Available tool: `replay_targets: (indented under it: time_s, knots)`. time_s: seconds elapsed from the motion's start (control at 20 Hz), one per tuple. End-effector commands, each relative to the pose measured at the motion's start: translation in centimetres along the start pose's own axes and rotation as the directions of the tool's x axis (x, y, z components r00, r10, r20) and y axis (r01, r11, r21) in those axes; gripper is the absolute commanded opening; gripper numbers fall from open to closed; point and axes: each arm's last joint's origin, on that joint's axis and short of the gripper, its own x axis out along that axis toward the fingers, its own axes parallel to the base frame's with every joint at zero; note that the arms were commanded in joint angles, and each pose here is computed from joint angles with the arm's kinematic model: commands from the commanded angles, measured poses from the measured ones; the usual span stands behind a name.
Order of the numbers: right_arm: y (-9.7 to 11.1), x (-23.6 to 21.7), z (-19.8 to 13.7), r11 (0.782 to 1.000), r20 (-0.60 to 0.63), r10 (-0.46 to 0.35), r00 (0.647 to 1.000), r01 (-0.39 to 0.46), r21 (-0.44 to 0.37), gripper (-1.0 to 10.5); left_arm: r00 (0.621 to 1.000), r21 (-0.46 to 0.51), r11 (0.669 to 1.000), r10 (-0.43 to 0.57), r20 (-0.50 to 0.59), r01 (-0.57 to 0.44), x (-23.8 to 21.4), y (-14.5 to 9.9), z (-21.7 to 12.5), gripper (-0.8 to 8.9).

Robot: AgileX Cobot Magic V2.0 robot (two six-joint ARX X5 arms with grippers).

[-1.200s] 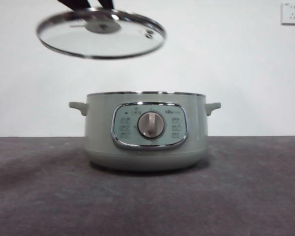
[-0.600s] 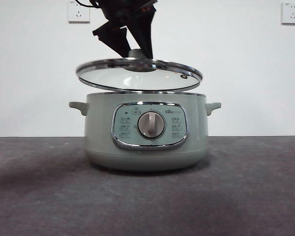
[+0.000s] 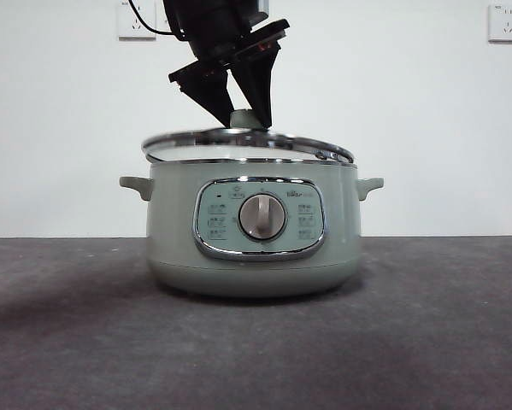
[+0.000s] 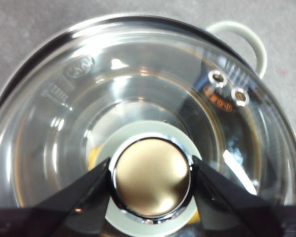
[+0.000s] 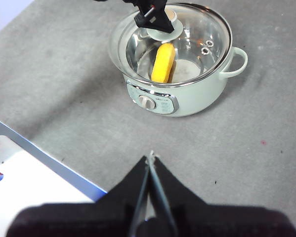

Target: Pick up the corn,open the lid,put the corn in the pot,close the lid

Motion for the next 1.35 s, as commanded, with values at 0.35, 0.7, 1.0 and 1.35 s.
replay_targets:
  time_s: [0.35,0.7,1.0,1.35]
  knots:
    - [-0.1,0.1,-0.4,1.0,-0.028,-0.008,1.0,0.008,0.004,-0.1,0.998,-0.02,1.0,-0.018,-0.058,0.017,3.9,0.2,-0.1,-0.09]
    - [-0.1,0.1,-0.4,1.0,-0.026,-0.013,1.0,0.013,0.003,-0.1,0.996,-0.007,1.0,-0.023,-0.088,0.022,4.6,0.1,-0.3,1.61]
    - [-0.1,0.2,-0.3,1.0,-0.028,-0.013,1.0,0.013,0.0,-0.1,0.999,-0.011,1.0,-0.011,-0.033,0.01,2.3,0.4,0.0,5.95]
    - [-0.1,0.2,-0.3,0.999,-0.021,-0.034,0.999,0.034,-0.009,-0.1,0.995,0.006,1.0,0.002,0.099,-0.003,-7.0,-0.8,-0.5,5.9]
